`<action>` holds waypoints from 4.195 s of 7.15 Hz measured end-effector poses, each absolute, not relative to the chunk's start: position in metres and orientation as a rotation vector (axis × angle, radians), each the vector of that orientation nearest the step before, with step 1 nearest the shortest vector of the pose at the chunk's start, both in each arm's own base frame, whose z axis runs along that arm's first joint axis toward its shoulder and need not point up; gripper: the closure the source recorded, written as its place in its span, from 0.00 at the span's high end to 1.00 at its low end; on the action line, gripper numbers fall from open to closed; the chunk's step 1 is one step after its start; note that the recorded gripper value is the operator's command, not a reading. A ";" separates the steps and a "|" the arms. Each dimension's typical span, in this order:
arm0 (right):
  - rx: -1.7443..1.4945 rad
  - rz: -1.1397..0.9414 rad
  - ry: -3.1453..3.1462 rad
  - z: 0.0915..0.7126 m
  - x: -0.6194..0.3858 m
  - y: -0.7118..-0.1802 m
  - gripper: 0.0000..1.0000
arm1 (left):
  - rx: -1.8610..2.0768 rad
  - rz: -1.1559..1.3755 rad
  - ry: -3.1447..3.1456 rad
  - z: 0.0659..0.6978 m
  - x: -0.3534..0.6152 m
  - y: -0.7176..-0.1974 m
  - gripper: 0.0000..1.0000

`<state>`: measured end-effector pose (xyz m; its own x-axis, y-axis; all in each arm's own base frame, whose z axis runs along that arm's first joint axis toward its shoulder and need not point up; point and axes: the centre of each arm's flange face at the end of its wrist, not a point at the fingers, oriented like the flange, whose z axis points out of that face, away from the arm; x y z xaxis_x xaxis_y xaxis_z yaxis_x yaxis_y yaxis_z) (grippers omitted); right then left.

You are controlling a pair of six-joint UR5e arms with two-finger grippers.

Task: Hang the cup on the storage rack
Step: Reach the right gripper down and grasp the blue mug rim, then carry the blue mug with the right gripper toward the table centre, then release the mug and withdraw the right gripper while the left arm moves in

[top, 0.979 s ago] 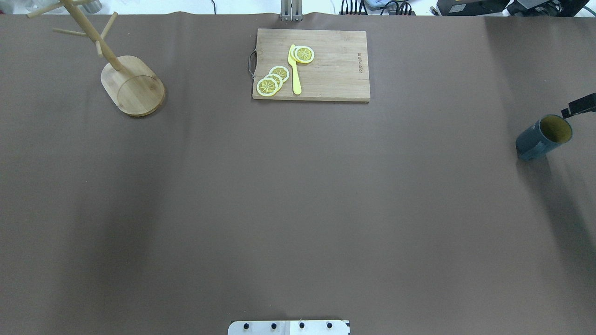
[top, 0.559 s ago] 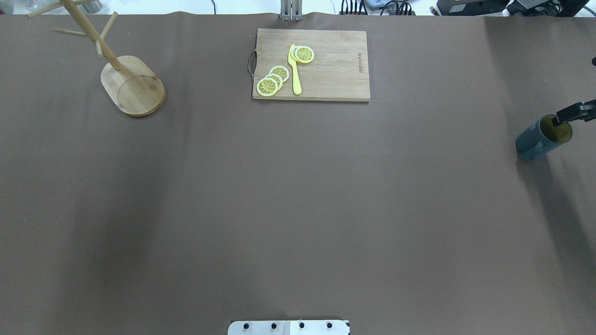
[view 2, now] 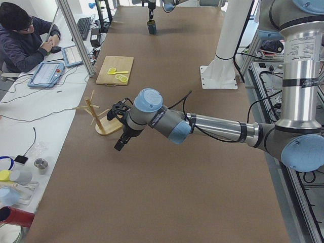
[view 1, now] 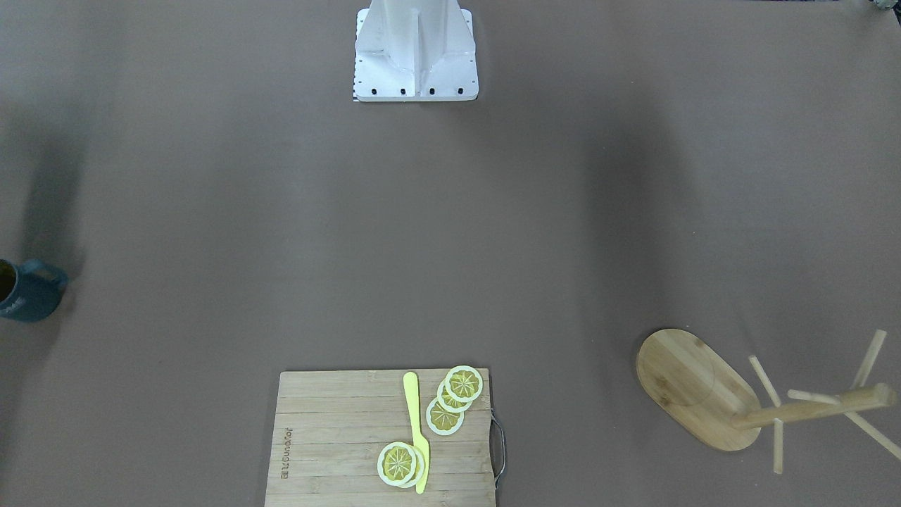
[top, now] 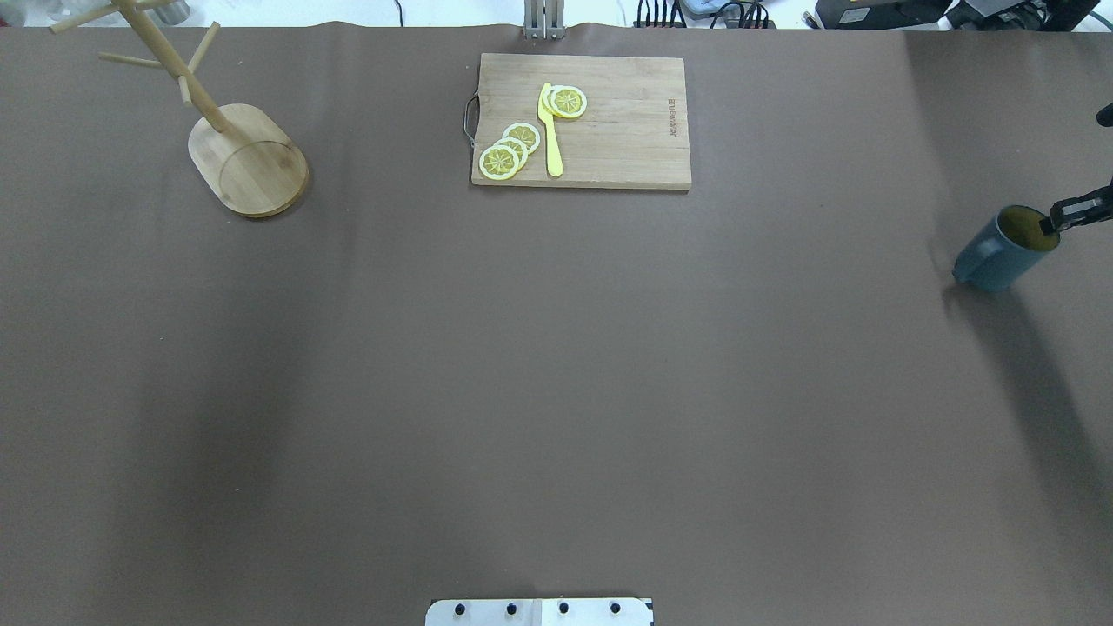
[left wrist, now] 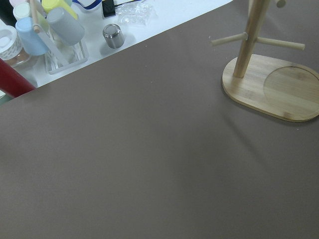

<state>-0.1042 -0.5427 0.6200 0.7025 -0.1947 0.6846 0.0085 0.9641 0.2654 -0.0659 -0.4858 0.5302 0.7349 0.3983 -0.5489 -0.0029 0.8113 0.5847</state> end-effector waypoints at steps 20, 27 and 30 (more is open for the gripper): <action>0.015 0.975 -0.647 0.116 -0.612 -0.414 0.40 | 0.557 0.231 0.724 0.550 -0.062 -0.488 0.99; 0.152 0.828 -0.668 0.124 -0.559 -0.442 1.00 | 0.587 0.251 0.724 0.546 -0.059 -0.492 0.99; 0.200 0.606 -0.664 0.195 -0.456 -0.506 1.00 | 0.693 0.319 0.788 0.510 -0.004 -0.497 0.99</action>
